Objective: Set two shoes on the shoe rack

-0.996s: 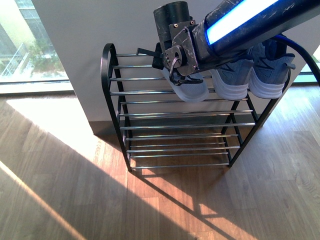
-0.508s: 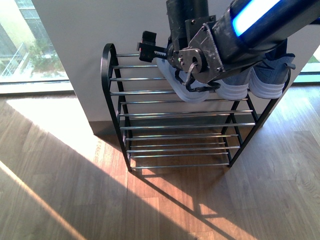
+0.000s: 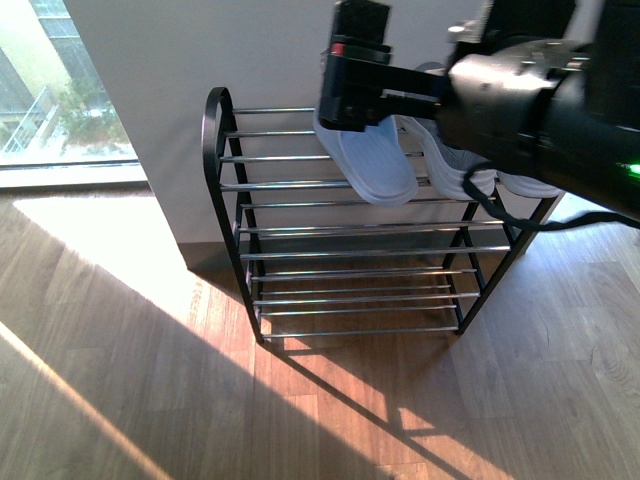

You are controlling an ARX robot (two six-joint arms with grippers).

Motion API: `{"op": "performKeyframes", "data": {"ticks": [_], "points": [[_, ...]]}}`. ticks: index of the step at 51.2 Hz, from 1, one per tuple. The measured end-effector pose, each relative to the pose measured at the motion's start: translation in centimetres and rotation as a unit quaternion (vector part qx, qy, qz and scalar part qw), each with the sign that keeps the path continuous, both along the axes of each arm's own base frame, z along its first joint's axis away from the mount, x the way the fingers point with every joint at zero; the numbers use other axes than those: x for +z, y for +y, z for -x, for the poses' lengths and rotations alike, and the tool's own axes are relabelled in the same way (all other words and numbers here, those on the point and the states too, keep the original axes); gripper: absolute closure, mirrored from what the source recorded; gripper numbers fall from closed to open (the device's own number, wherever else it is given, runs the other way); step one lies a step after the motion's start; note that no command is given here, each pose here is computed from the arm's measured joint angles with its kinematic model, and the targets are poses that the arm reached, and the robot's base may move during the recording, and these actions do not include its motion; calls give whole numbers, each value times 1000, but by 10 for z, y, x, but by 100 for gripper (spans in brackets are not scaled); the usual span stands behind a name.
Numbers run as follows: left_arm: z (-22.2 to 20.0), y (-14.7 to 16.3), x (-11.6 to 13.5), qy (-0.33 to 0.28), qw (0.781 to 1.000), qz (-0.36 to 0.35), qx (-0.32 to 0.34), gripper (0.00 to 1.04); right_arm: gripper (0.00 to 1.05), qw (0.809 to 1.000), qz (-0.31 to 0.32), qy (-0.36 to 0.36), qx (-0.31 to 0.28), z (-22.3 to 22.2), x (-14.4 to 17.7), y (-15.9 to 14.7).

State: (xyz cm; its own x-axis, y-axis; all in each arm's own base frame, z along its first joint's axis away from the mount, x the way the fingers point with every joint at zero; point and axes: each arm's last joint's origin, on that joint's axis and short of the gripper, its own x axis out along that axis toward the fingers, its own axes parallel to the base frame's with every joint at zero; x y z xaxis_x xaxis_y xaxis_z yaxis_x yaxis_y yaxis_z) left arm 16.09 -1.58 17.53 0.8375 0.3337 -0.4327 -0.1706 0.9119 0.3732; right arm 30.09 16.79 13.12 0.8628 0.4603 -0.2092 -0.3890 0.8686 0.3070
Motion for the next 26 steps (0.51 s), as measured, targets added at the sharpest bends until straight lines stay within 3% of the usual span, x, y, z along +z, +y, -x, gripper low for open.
{"op": "performKeyframes", "data": {"ticks": [10, 17, 21, 26], "points": [[0, 0, 0, 0, 1000, 0, 0, 103, 9, 999, 9, -30, -23, 57, 6, -46], [0, 0, 0, 0, 1000, 0, -1, 103, 9, 999, 23, -29, -30, 63, 1, -51], [0, 0, 0, 0, 1000, 0, 0, 103, 25, 977, 72, -113, -165, 72, 5, -63], [0, 0, 0, 0, 1000, -1, 1, 103, 45, 961, 106, -128, -220, 88, 10, -90]]}}
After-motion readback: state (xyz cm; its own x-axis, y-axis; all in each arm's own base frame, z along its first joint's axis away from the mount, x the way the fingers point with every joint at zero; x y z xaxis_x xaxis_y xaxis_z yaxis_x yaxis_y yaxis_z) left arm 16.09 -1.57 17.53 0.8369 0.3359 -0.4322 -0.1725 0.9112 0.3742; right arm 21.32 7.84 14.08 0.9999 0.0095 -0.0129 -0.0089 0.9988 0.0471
